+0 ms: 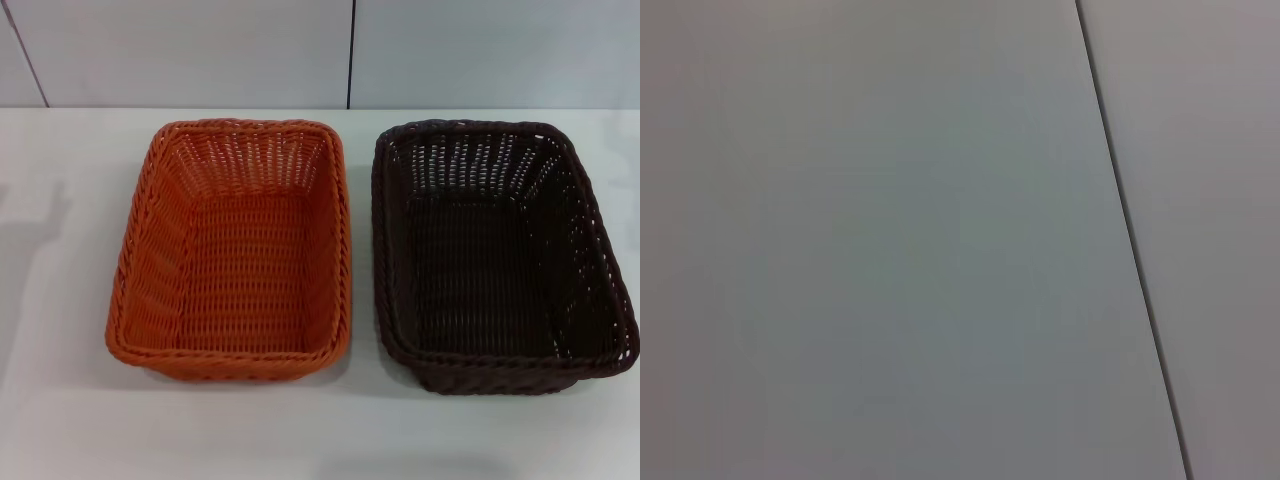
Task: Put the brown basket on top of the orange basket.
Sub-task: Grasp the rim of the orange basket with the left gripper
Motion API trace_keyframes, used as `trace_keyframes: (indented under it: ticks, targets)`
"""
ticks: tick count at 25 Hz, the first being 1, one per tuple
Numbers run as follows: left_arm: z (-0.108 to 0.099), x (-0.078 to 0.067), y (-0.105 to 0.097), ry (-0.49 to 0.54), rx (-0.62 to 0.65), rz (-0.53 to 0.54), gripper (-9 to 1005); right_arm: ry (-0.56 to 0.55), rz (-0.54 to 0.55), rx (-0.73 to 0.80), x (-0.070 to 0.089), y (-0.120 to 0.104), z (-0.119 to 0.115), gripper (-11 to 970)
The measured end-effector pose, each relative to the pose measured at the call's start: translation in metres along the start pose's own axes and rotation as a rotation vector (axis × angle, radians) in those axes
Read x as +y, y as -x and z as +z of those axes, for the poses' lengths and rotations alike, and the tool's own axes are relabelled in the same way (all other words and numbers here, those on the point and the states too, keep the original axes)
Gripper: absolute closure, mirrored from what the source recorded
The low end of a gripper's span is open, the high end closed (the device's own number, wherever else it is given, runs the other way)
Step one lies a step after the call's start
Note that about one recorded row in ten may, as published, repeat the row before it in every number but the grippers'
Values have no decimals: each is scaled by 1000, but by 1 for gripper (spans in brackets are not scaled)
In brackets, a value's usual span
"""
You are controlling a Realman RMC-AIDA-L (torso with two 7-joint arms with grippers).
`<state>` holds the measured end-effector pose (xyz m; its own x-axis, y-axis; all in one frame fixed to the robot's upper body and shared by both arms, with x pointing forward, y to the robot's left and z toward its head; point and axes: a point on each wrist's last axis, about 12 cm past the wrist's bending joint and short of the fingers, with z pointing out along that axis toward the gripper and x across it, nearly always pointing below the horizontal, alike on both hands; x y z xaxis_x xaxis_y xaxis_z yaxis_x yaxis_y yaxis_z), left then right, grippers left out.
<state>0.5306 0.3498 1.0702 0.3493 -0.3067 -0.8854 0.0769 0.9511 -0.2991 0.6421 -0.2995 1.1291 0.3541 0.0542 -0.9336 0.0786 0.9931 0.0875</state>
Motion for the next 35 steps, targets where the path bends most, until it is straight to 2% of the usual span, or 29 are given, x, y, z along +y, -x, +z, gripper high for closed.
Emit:
trace_keyframes:
  ticks: [35]
  targets:
    - [-1, -3, -2, -19, 14, 2, 183, 0, -1, 1, -1, 0, -1, 383]
